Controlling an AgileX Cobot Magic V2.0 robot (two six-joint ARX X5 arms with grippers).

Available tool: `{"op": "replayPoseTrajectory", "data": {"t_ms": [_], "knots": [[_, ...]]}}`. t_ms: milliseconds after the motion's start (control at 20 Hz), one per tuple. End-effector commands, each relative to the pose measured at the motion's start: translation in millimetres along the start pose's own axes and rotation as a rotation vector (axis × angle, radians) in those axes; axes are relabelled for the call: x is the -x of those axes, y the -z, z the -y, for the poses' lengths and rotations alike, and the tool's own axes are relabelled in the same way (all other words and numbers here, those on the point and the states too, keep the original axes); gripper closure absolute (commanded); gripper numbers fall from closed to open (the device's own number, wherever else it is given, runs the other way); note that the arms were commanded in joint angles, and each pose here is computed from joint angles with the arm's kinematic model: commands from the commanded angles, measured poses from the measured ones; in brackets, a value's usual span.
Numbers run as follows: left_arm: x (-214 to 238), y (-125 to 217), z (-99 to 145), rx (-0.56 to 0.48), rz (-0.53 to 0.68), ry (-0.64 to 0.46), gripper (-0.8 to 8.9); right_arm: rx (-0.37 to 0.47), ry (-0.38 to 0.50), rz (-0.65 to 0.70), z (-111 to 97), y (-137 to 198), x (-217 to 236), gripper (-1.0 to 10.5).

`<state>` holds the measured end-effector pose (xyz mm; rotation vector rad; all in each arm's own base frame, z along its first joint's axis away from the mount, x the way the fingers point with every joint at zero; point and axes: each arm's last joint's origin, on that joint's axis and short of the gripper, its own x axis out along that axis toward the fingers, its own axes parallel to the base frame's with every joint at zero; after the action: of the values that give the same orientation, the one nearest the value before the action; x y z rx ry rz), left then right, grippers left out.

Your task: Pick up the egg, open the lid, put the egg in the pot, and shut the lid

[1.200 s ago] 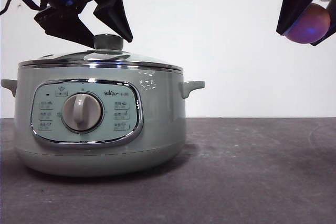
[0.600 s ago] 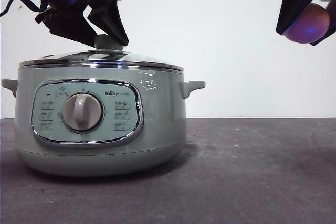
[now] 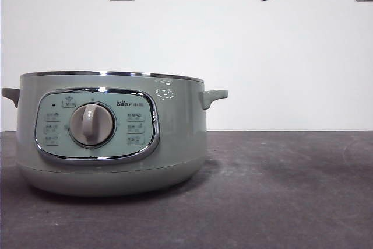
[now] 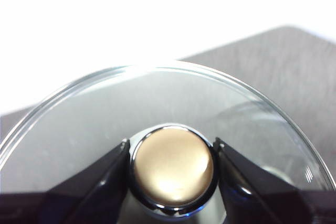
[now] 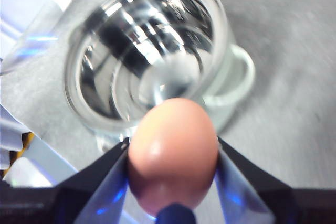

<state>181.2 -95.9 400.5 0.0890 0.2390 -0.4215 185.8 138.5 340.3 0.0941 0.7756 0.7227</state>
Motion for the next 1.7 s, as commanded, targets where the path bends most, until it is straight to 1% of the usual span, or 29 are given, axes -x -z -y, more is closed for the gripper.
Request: {"op": "replayPoseTrajectory", "data": {"t_ms": [50,200,350,400,600,700,950,1050,1350,1600,1650,1700], "knots": [[35.2,-18.4,-3.0,-0.006,0.092,-0.005,8.22,0.067,-0.017,-0.018,-6.6,-19.7,-18.2,9.6],[76.8,-25.3,-6.7,-0.001,0.141,-0.02,8.22,0.138,-0.041,-0.055,-19.5,-45.6,-49.0,9.6],[114.2,-27.2,-11.5,0.011,0.195,-0.087,8.22,0.204,-0.057,-0.113,-31.6,-67.2,-84.6,9.6],[127.1,-26.8,-12.7,0.014,0.216,-0.094,8.22,0.223,-0.06,-0.132,-34.7,-72.5,-97.9,9.6],[168.5,-23.9,-16.9,0.03,0.274,-0.132,8.22,0.28,-0.053,-0.236,-38.9,-80.0,-153.4,9.6],[181.6,-23.5,-18.1,0.032,0.283,-0.138,8.22,0.328,-0.001,-0.273,-39.9,-75.9,-180.7,9.6],[185.6,-20.6,-18.3,0.028,0.249,-0.138,8.22,0.435,0.087,-0.348,-43.3,-53.5,-235.9,9.6],[185.2,-19.8,-18.3,0.027,0.24,-0.137,8.22,0.455,0.08,-0.363,-43.2,-45.7,-250.2,9.6],[184.6,-18.9,-18.2,0.025,0.228,-0.137,8.22,0.462,0.076,-0.397,-39.0,-33.3,-270.7,9.6],[183.8,-17.7,-18.1,0.026,0.213,-0.137,8.22,0.473,0.073,-0.432,-37.0,-28.4,-273.8,9.6],[183.7,-17.6,-18.1,0.026,0.212,-0.137,8.22,0.473,0.073,-0.431,-37.2,-28.5,-273.8,9.3],[183.6,-17.0,-18.1,0.025,0.206,-0.136,8.22,0.474,0.072,-0.431,-38.0,-28.1,-273.9,8.5]]}}
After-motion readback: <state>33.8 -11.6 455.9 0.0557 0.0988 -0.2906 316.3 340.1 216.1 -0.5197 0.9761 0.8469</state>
